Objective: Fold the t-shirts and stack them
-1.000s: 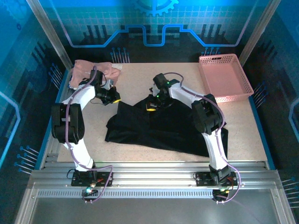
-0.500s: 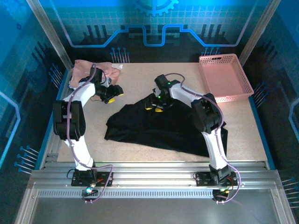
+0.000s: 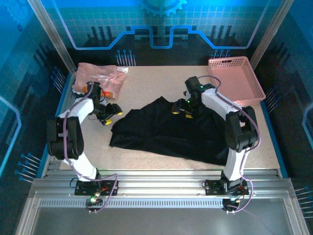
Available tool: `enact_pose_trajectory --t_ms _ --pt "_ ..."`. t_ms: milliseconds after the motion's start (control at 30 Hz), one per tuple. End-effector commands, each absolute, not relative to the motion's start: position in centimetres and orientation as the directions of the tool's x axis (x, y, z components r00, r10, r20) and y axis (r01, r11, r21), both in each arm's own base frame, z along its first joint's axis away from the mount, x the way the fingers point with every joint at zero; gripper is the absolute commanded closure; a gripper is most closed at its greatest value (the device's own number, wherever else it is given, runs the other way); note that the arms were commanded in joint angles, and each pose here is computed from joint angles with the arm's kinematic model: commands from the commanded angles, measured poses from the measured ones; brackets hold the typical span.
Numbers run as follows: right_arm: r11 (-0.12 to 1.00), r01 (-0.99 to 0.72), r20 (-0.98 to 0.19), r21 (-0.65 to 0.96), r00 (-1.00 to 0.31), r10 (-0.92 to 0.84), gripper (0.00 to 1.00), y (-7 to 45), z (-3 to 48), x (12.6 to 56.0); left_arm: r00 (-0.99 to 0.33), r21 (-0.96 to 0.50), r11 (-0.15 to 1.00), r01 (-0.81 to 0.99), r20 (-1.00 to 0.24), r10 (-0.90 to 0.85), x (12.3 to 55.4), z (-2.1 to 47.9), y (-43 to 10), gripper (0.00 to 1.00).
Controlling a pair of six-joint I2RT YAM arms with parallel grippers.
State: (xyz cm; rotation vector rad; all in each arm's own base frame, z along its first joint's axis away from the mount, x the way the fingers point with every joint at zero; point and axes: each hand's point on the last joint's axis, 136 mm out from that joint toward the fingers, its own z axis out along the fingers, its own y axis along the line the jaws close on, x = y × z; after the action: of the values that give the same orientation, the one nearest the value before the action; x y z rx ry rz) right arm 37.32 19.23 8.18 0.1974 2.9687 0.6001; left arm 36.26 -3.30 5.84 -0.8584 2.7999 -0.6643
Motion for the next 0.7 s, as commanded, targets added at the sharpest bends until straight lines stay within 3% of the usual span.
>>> enact_pose_trajectory --t_ms 0,267,667 --pt "0.901 0.001 -0.153 0.434 -0.985 0.074 0.27 21.5 8.8 40.1 -0.818 -0.538 0.690 -0.483 -0.005 -0.576 38.9 6.8 -4.2 0.33" --pt "0.922 -0.219 -0.307 0.320 -0.944 -0.118 0.27 25.0 9.5 47.9 -0.886 -0.582 0.742 -0.332 -0.078 -0.458 38.0 10.2 -7.8 0.34" --pt "0.908 -0.369 -0.415 0.198 -0.871 -0.264 0.36 26.5 5.1 54.5 -0.953 -0.635 0.733 -0.244 0.018 -0.302 31.8 7.7 -16.1 0.36"
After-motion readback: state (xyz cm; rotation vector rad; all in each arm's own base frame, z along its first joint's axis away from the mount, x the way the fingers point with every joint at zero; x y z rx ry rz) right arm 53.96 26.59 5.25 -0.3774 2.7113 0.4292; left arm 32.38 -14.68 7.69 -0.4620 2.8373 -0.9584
